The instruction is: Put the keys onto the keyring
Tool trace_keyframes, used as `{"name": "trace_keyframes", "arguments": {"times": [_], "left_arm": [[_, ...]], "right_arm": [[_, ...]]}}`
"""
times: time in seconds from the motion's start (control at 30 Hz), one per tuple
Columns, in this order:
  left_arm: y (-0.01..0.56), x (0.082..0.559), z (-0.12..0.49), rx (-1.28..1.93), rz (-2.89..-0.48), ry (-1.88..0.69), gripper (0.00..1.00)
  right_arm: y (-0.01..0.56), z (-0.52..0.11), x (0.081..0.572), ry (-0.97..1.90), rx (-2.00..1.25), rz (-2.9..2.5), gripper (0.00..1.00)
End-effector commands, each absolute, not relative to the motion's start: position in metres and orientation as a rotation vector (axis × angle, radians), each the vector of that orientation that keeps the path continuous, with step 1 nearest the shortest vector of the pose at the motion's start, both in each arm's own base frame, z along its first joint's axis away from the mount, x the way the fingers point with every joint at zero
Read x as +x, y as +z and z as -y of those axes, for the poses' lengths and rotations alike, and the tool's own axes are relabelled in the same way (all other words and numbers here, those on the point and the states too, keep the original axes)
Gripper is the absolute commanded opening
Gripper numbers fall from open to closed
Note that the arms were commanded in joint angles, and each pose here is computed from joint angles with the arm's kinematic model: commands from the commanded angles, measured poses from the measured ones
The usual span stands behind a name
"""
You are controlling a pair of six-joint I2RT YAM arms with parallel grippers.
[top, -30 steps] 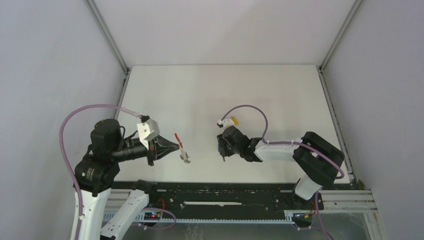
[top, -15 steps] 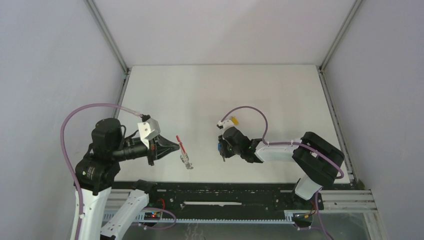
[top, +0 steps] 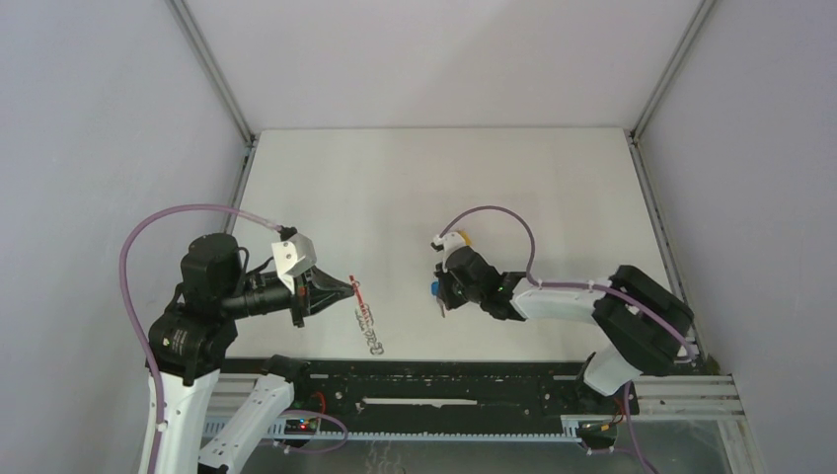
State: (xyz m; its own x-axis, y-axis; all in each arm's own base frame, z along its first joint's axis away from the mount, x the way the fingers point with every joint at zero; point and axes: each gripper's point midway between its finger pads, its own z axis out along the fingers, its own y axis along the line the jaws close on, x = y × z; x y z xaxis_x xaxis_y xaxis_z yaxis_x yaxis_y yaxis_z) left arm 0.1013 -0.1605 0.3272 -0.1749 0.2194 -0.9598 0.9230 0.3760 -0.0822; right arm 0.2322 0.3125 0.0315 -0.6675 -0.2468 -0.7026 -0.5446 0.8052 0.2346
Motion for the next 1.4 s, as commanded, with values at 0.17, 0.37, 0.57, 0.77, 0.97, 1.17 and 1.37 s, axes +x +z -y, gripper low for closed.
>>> {"name": "trace_keyframes", "arguments": {"times": [0.17,0.37,0.57,0.77,0.97,1.17,1.37], "left_arm": [[0.325,0.105,0.160,1.014,-1.643,-0.882,0.00],[0.322,0.110,0.163,1.001,-1.621,-0.886,0.00],[0.320,0.110,0.165,1.034,-1.583,-0.894,0.00],[0.320,0.113,0.162,1.083,-1.509,-0.805,0.00],[0.314,0.120,0.158,1.111,-1.490,-0.725,0.00],[0.307,0.130,0.157,1.075,-1.515,-0.696,0.00],[0.309,0.130,0.159,1.071,-1.474,-0.690,0.00]], "right_arm": [[0.168,-0.338,0.167,1.022,-0.868,-1.952,0.00],[0.232,-0.329,0.113,1.193,-1.019,-1.851,0.00],[0.286,-0.341,0.076,1.279,-1.134,-1.709,0.00],[0.322,-0.369,0.071,1.348,-1.121,-1.651,0.00],[0.349,-0.390,0.084,1.273,-1.034,-1.634,0.00],[0.368,-0.398,0.100,1.188,-0.949,-1.579,0.00],[0.367,-0.410,0.104,1.168,-0.978,-1.563,0.00]]}}
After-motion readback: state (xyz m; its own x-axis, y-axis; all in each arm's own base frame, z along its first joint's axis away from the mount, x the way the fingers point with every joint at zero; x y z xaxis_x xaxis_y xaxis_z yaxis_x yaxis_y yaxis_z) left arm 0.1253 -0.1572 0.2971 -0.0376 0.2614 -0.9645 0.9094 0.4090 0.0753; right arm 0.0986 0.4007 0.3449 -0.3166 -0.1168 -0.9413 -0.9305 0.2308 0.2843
